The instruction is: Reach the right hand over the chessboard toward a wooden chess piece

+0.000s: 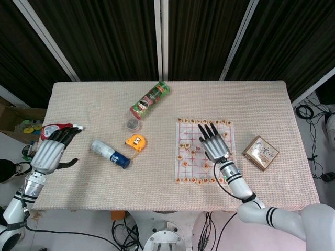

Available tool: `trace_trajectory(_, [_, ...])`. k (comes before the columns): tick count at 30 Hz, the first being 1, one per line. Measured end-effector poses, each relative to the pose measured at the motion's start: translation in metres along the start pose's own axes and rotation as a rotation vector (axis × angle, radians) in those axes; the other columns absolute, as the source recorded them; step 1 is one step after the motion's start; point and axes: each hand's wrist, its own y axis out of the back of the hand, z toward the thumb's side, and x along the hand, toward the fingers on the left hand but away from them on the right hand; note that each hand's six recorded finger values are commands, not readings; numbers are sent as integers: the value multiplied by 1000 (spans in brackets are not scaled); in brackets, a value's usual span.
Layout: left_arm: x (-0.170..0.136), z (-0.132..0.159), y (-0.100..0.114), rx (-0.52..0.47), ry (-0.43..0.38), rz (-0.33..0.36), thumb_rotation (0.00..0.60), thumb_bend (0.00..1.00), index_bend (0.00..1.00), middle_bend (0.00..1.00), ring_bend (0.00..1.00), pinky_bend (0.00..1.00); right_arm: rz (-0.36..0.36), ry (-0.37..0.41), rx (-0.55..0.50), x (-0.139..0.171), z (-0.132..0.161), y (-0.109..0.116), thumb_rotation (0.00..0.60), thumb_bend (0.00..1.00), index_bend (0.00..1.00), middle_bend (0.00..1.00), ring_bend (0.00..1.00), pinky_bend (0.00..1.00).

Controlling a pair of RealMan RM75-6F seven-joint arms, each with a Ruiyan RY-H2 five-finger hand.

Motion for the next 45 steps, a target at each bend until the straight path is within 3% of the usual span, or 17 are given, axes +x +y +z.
trace_trajectory(20, [-3,-9,5,-16,9,-4,599,179,142,125,106,187,15,-16,34,-5,-4,-6,600,301,454,0,0,0])
trace_trajectory(32, [-2,-10,3,-24,12,-14,599,179,141,125,106,187,-14,-25,27,-6,-6,-4,600,307,621,0,0,0])
trace_trajectory(45, [-3,-11,-1,-30,19,-29,600,179,141,125,106,186,-54,-71,10,-15,-16,10,600,320,624,0,0,0])
